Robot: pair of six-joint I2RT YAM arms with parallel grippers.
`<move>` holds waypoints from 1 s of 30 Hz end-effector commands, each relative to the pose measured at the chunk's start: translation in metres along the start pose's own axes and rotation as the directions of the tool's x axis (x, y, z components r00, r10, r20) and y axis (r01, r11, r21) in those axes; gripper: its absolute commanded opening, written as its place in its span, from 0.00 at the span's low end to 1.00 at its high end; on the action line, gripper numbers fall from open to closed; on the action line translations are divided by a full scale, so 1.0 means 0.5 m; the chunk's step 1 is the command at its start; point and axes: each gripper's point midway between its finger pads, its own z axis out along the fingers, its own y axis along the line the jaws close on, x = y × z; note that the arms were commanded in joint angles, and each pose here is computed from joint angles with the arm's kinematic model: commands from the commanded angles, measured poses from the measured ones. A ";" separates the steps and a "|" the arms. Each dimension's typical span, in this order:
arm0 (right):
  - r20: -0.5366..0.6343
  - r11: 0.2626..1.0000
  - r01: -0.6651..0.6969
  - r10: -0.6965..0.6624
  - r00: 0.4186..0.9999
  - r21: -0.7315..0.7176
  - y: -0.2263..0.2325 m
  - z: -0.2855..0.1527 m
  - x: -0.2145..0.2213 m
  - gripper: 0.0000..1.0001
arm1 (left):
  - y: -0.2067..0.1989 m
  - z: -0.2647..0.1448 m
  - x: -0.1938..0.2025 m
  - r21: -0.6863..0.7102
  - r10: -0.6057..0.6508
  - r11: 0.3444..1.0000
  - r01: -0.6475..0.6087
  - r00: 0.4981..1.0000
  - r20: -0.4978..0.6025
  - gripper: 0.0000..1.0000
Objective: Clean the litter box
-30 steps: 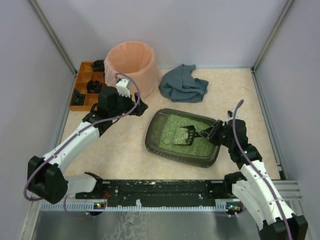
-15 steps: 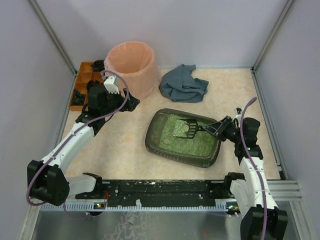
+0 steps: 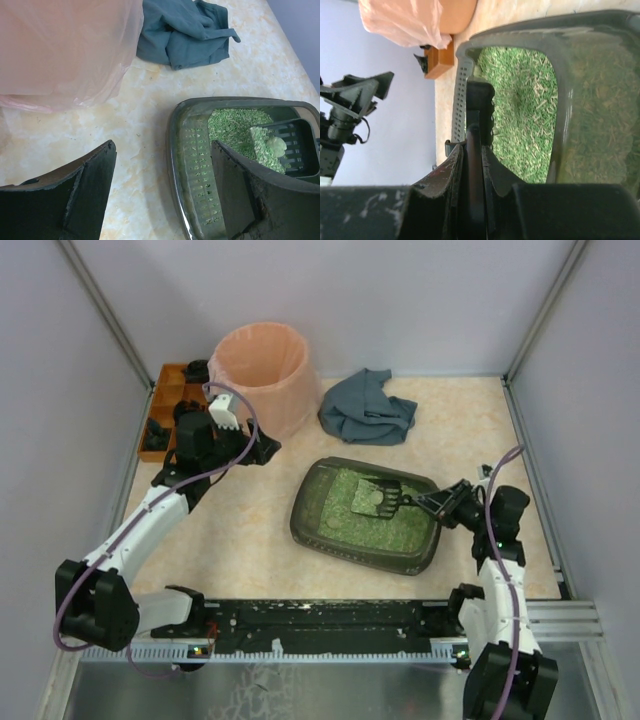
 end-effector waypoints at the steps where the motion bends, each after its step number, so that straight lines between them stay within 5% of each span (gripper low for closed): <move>1: 0.038 0.985 0.034 -0.028 0.999 -0.169 0.060 -0.004 -0.014 0.00 | -0.004 0.007 -0.004 0.028 0.012 1.000 -0.012 1.000 0.009 0.81; 5: 0.066 0.995 0.032 -0.026 0.998 -0.098 0.023 -0.023 -0.019 0.00 | -0.002 0.010 0.001 0.030 0.011 0.999 -0.011 1.000 -0.001 0.81; 14: 0.119 0.976 -0.025 0.052 0.991 -0.215 0.047 -0.030 -0.020 0.00 | -0.002 0.017 0.013 0.042 0.009 0.999 -0.008 1.000 -0.021 0.79; 24: 0.020 0.977 -0.010 0.015 1.000 -0.213 0.047 -0.019 0.011 0.00 | 0.000 0.024 0.019 0.045 0.007 0.999 -0.005 1.000 -0.030 0.78; 27: 0.123 0.984 -0.015 0.037 0.992 -0.176 0.036 -0.035 -0.031 0.00 | -0.002 0.024 0.021 0.057 0.018 0.998 -0.016 0.999 -0.036 0.78; 30: 0.032 0.975 -0.004 0.011 0.999 -0.223 0.055 -0.021 0.002 0.00 | -0.007 0.026 0.022 0.073 0.020 0.997 -0.017 0.999 -0.034 0.77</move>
